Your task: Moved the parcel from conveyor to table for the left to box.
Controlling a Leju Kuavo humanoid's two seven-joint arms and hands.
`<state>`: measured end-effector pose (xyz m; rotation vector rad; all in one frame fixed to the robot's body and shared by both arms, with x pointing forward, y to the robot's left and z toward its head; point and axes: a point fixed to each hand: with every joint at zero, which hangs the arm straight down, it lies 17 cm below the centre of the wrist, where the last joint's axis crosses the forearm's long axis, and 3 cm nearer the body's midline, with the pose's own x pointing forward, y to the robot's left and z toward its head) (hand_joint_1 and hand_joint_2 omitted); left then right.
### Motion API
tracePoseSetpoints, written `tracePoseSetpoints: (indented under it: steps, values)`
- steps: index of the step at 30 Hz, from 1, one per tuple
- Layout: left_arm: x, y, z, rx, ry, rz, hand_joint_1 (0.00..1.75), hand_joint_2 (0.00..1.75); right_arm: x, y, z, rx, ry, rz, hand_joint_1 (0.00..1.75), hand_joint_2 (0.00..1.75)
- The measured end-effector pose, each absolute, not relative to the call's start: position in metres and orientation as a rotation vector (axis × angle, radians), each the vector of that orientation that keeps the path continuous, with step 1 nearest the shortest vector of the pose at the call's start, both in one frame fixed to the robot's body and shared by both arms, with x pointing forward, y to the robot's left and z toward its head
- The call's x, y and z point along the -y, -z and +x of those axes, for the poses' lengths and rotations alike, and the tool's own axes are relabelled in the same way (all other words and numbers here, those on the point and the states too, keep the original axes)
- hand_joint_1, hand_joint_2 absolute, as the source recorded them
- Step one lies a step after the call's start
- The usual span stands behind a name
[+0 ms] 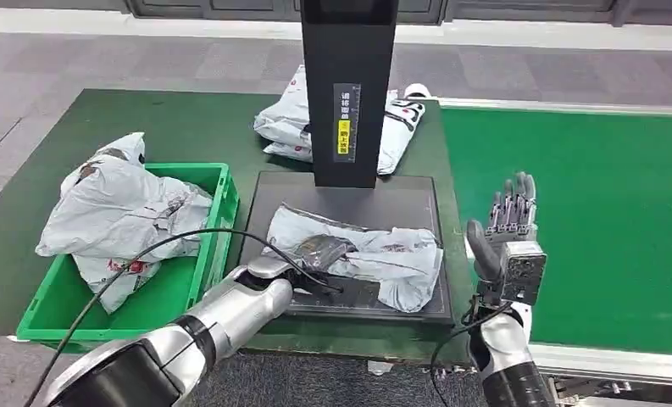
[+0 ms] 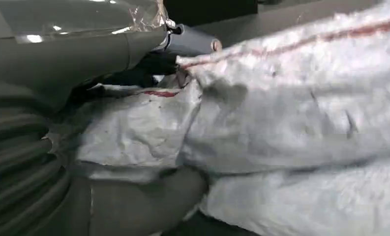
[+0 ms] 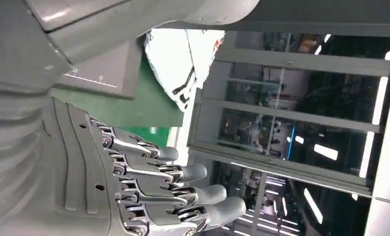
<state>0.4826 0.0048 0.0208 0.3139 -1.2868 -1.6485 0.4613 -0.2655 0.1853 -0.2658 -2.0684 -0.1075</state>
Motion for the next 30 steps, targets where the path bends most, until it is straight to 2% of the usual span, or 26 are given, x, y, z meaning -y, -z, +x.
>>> tracePoseSetpoints:
  steps: [7, 12, 18, 22, 25, 30]
  values:
    - [-0.008, -0.027, 0.49, 1.321, 1.641, 0.364, 1.75, 1.75, 0.264, -0.188, 0.458, 2.075, 0.112, -0.256, 0.0, 1.75]
    - [-0.013, -0.057, 0.51, 1.497, 1.493, 0.5, 1.75, 1.75, 0.265, -0.187, 0.45, 2.07, 0.127, -0.251, 0.0, 1.75]
    - [-0.045, -0.165, 0.55, 1.856, 1.036, 0.723, 1.75, 1.75, 0.271, -0.178, 0.435, 2.049, 0.17, -0.263, 0.0, 1.75]
    - [-0.06, -0.261, 0.559, 2.072, 0.996, 1.033, 1.75, 1.75, 0.272, -0.175, 0.432, 2.04, 0.197, -0.262, 0.0, 1.75]
    - [-0.104, -0.326, 0.557, 2.097, 0.937, 1.408, 1.75, 1.75, 0.269, -0.175, 0.431, 2.04, 0.209, -0.256, 0.0, 1.75]
    - [-0.272, -0.389, 0.545, 1.848, 0.476, 1.77, 1.75, 1.75, 0.273, -0.167, 0.422, 2.023, 0.225, -0.259, 0.0, 1.75]
